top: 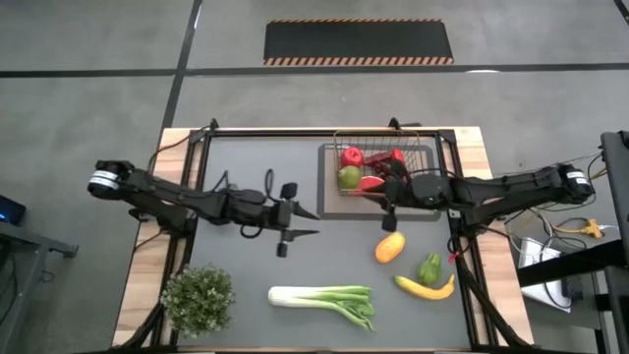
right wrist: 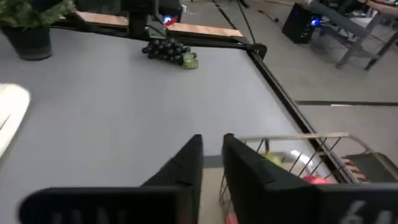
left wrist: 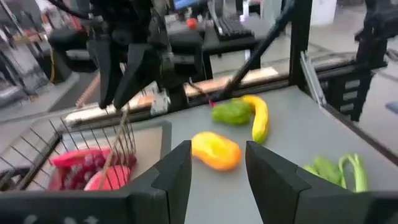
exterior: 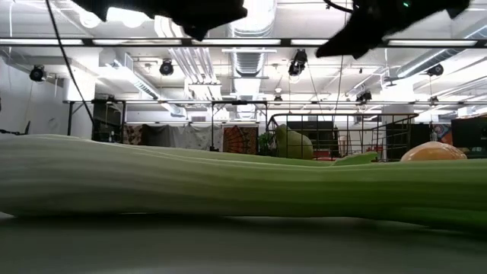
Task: Build produce basket
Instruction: Put the pear into the wire basket
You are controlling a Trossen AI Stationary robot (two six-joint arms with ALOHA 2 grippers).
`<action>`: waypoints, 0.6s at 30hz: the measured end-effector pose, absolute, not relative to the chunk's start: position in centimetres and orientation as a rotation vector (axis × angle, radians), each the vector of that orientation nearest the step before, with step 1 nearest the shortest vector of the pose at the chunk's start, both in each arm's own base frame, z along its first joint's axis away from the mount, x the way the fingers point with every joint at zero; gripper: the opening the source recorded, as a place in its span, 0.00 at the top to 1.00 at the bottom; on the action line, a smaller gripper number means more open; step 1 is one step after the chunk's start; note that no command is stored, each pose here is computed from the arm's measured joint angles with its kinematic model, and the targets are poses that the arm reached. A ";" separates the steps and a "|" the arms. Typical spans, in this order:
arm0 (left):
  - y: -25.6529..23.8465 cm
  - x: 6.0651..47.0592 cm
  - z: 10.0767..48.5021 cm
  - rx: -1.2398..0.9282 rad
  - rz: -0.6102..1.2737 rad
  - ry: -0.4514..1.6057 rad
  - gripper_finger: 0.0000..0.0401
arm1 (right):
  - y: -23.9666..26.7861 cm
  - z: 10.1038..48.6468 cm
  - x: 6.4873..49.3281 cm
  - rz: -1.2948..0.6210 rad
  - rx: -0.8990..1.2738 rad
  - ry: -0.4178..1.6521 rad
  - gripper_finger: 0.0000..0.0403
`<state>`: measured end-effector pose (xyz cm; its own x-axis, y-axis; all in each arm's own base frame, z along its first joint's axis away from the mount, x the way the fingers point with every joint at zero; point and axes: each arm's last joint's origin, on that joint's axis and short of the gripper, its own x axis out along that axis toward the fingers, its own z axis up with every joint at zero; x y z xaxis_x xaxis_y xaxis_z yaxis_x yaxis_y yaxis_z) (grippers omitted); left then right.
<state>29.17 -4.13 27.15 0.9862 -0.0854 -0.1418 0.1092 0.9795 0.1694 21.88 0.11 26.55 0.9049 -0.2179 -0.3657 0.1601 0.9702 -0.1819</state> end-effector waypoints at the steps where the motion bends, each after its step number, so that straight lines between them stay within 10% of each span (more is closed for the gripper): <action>1: -4.1 28.9 27.3 0.176 -0.097 0.113 0.67 | 0.0 27.0 22.3 -0.202 -0.152 0.409 0.92; 18: -3.4 25.2 27.6 0.257 -0.078 0.066 0.67 | -8.2 27.7 29.1 -0.287 -0.043 0.953 0.98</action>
